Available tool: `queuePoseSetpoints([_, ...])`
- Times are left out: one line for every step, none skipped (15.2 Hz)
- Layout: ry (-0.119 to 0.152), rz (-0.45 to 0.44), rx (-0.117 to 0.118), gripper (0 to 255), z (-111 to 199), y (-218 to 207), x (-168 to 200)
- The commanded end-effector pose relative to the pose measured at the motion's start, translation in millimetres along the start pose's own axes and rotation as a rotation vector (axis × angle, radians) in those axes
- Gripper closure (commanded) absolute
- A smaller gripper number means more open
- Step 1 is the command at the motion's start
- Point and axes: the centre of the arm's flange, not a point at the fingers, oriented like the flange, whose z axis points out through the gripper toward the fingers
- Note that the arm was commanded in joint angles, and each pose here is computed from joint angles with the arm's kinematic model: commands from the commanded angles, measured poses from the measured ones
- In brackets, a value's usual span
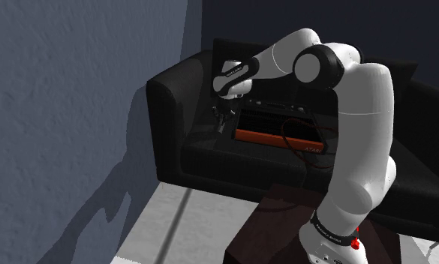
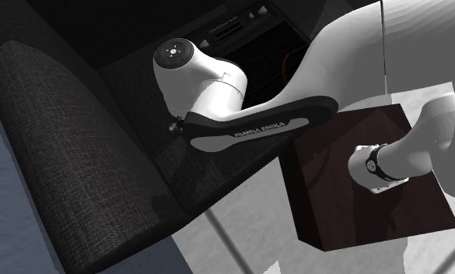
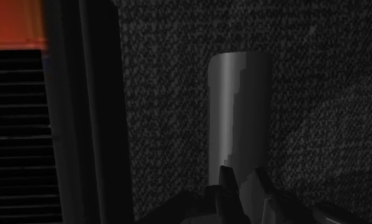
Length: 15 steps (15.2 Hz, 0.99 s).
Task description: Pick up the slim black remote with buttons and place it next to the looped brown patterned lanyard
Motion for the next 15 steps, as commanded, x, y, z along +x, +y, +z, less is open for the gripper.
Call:
queuePoseSetpoints([-0.006, 0.004, -0.01, 255, 6.4, 3.2, 1.6])
queuePoseSetpoints([-0.006, 0.004, -0.01, 255, 6.3, 2.8, 0.5])
queuePoseSetpoints([-0.007, 0.004, -0.01, 255, 9.8, 3.2, -5.7])
queuePoseSetpoints([-0.007, 0.004, -0.01, 255, 4.6, 2.7, -5.7])
queuePoseSetpoints([-0.007, 0.004, -0.01, 255, -0.7, 2.3, -5.6])
queuePoseSetpoints([-0.007, 0.004, -0.01, 255, -5.9, 1.9, -5.6])
queuePoseSetpoints([-0.007, 0.004, -0.01, 255, -11.2, 1.5, -5.6])
queuePoseSetpoints([-0.007, 0.004, -0.01, 255, -16.5, 1.0, -5.5])
queuePoseSetpoints([-0.007, 0.004, -0.01, 255, -21.7, 0.6, -5.5])
queuePoseSetpoints([-0.007, 0.004, -0.01, 255, -27.0, 0.1, -5.4])
queuePoseSetpoints([-0.007, 0.004, -0.01, 255, -32.3, -0.3, -5.4])
queuePoseSetpoints([-0.007, 0.004, -0.01, 255, -37.5, -0.7, -5.4])
queuePoseSetpoints([-0.007, 0.004, -0.01, 255, -42.8, -1.2, -5.3])
queuePoseSetpoints([-0.007, 0.004, -0.01, 255, -48.0, -1.6, -5.3])
queuePoseSetpoints([-0.007, 0.004, -0.01, 255, -53.3, -2.0, -5.2])
